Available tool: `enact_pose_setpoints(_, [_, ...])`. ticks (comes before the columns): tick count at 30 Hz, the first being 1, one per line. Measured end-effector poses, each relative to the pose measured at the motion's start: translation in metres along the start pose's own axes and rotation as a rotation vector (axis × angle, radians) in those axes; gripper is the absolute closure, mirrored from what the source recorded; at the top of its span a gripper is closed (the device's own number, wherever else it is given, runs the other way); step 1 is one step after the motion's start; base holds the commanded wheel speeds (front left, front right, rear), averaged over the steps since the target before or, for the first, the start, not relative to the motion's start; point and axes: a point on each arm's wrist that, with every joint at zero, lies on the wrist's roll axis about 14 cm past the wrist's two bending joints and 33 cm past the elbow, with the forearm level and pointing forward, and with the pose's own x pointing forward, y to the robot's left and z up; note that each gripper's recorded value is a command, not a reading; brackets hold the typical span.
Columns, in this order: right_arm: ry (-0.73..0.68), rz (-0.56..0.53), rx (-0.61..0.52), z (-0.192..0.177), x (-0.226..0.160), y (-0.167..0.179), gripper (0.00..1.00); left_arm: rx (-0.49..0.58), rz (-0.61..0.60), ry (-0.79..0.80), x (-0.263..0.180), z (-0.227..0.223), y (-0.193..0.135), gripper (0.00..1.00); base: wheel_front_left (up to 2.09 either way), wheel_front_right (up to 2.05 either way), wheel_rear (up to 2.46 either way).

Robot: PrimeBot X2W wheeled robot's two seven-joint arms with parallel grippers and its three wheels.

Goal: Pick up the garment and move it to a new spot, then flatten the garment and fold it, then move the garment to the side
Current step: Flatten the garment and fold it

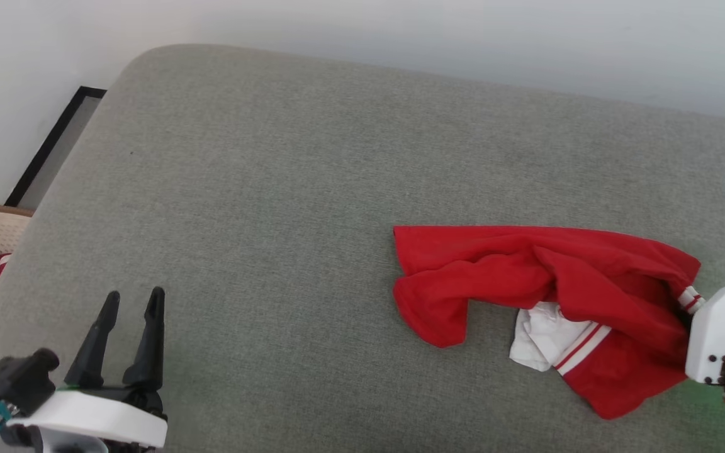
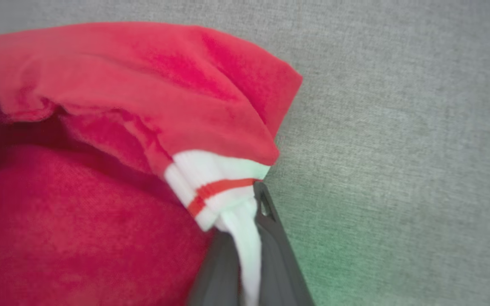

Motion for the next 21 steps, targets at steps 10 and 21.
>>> enact_pose_setpoints(10, [-0.130, 0.006, 0.019, 0.014, -0.022, 0.013, 0.00, 0.057, -0.165, 0.032, 0.023, 0.007, -0.028, 0.00, 0.00, 0.00, 0.00])
enact_pose_setpoints(21, [-0.483, -0.033, 0.019, 0.056, -0.075, 0.016, 0.00, 0.131, -0.383, 0.203, 0.064, 0.010, -0.078, 0.00, 0.00, 0.00, 0.00])
